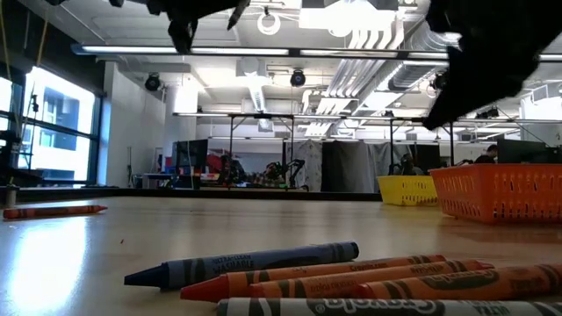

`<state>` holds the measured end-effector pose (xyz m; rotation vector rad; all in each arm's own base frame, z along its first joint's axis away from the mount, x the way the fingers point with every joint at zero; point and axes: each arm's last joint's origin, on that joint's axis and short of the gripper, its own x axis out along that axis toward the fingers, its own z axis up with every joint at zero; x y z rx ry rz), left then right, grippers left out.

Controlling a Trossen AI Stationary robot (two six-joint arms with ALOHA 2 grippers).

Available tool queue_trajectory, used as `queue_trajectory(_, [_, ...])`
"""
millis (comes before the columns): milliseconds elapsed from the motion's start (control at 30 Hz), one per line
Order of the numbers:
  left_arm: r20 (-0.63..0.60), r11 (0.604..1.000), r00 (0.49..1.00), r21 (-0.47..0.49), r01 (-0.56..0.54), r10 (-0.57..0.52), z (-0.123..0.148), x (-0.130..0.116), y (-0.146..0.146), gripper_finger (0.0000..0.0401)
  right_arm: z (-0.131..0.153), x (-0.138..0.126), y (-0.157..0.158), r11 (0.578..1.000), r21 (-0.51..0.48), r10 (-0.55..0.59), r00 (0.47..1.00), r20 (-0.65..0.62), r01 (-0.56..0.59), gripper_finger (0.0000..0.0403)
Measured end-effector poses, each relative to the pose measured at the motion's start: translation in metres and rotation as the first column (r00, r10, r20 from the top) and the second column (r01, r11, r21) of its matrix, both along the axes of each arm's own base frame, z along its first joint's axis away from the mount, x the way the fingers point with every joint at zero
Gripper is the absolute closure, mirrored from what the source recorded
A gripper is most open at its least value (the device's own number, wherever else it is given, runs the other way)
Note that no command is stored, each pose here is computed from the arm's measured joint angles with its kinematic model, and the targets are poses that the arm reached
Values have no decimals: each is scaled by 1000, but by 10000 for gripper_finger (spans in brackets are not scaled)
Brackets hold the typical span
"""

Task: Sort crayons
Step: Put the gray crayon into the red bin

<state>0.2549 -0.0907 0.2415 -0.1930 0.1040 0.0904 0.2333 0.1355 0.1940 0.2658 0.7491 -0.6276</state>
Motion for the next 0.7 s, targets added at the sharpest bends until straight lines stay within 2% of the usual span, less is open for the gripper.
queue_trajectory(167, [92, 999, 996, 49, -16, 11, 1, 6, -8, 401, 10, 20, 11, 990, -89, 124, 970, 207, -108, 352])
queue_trajectory(333, [145, 998, 989, 54, -14, 6, -5, 14, -14, 401, 29, 36, 23, 964, -129, 263, 897, 356, -232, 352])
queue_trajectory(500, [197, 999, 980, 47, -12, 3, -14, 21, -19, 401, 41, 41, 29, 933, -183, 359, 838, 411, -309, 352])
queue_trajectory(700, [229, 992, 973, 123, -1, -27, -16, 31, -28, 401, 35, 45, 30, 934, -199, 355, 843, 404, -298, 352])
